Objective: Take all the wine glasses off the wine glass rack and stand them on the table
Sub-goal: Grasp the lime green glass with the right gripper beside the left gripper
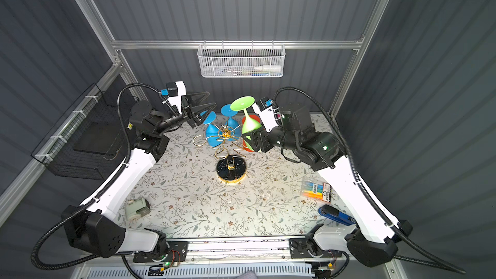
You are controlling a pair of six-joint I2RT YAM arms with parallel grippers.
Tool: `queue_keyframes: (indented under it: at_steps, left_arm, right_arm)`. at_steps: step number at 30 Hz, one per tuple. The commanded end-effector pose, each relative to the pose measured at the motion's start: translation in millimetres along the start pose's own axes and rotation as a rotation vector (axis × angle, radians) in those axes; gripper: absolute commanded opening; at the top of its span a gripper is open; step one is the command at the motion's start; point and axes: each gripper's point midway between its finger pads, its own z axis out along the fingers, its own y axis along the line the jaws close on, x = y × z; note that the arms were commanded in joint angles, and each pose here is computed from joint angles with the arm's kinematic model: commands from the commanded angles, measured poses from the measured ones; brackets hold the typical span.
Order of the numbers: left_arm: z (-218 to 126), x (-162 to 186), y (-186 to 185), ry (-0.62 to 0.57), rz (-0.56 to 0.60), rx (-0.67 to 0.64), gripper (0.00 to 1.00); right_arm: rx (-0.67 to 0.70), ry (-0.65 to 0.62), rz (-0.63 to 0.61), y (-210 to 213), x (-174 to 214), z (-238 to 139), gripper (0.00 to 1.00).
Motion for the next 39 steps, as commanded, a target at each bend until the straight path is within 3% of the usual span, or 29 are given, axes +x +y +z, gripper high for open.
queue_keyframes:
  at_steps: [1,5,14,29,39]
  left_arm:
    - [3,-21,-23,-0.092,0.291,0.126,0.56]
    - [5,-22,-32,-0.118,0.395,0.169,0.54]
    - [16,-9,-46,-0.103,0.487,0.230,0.54]
    - [29,-12,-46,-0.122,0.544,0.195,0.52]
    - [36,-4,-51,-0.103,0.545,0.214,0.40]
  right_arm:
    - [-0.025,0.052,0.030,6,6,0,0.61]
    - [-0.037,0.067,0.040,7,4,6,0.60]
    - [-0.058,0.070,0.044,9,-2,15,0.59]
    - [-0.113,0.091,0.063,18,-1,30,0.57]
    - [-0.125,0.116,0.065,23,6,34,0.57]
